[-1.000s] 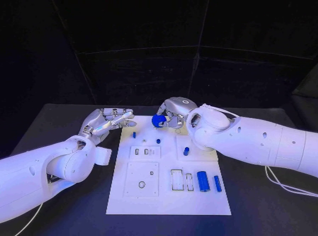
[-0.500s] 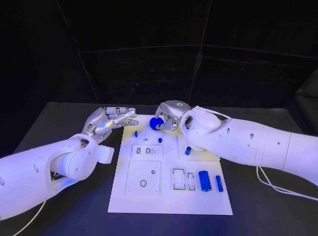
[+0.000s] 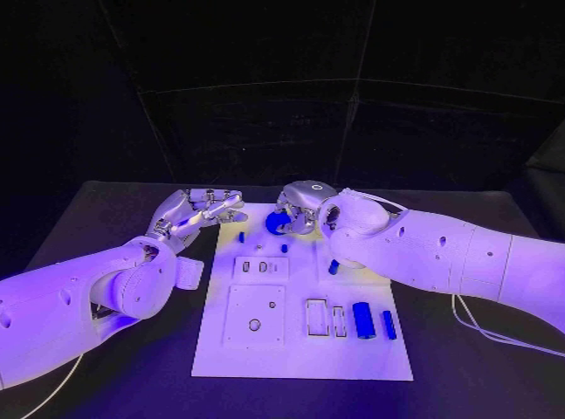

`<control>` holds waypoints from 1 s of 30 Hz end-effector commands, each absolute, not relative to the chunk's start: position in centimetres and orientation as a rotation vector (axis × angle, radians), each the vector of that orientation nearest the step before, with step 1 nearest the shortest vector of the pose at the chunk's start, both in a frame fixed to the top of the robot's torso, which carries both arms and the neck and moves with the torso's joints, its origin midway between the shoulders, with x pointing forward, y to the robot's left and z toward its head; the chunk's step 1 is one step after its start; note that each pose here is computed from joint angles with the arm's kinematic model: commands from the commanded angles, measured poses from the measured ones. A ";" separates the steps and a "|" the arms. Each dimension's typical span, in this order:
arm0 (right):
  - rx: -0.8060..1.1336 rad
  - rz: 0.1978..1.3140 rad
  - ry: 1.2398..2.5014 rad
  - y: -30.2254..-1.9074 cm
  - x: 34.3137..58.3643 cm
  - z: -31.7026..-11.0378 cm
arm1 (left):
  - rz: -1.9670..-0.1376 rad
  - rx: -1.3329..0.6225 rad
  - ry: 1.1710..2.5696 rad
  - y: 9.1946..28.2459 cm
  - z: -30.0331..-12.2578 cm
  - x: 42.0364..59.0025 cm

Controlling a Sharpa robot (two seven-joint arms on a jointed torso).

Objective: Assemble the parts on the task board

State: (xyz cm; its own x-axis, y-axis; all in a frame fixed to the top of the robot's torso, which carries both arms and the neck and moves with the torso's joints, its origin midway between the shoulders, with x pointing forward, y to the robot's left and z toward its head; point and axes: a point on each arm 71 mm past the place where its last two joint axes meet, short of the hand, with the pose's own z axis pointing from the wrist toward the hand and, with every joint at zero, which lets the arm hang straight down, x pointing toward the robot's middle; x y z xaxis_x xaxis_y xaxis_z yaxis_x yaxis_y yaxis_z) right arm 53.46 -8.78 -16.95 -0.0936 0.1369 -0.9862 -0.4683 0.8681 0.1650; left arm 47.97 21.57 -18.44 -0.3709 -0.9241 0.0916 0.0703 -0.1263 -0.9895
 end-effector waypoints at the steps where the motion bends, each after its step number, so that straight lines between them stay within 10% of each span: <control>1: -0.283 0.507 1.604 -8.7 53.5 -17.0 | -1.627 -1.011 1.348 21.4 -18.3 48.0; 30: -0.184 0.591 1.535 -11.4 53.2 -16.4 | -1.621 -1.014 1.350 21.7 -18.3 48.0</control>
State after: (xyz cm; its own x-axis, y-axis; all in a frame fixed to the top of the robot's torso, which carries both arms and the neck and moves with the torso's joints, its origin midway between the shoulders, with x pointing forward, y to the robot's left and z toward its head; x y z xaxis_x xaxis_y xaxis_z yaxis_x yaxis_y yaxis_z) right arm 53.30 -11.27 -17.07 -0.1047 0.1486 -0.9833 -0.4421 0.8787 0.1799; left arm 47.98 21.70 -18.44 -0.3689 -0.9250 0.0907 0.0698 -0.1249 -0.9897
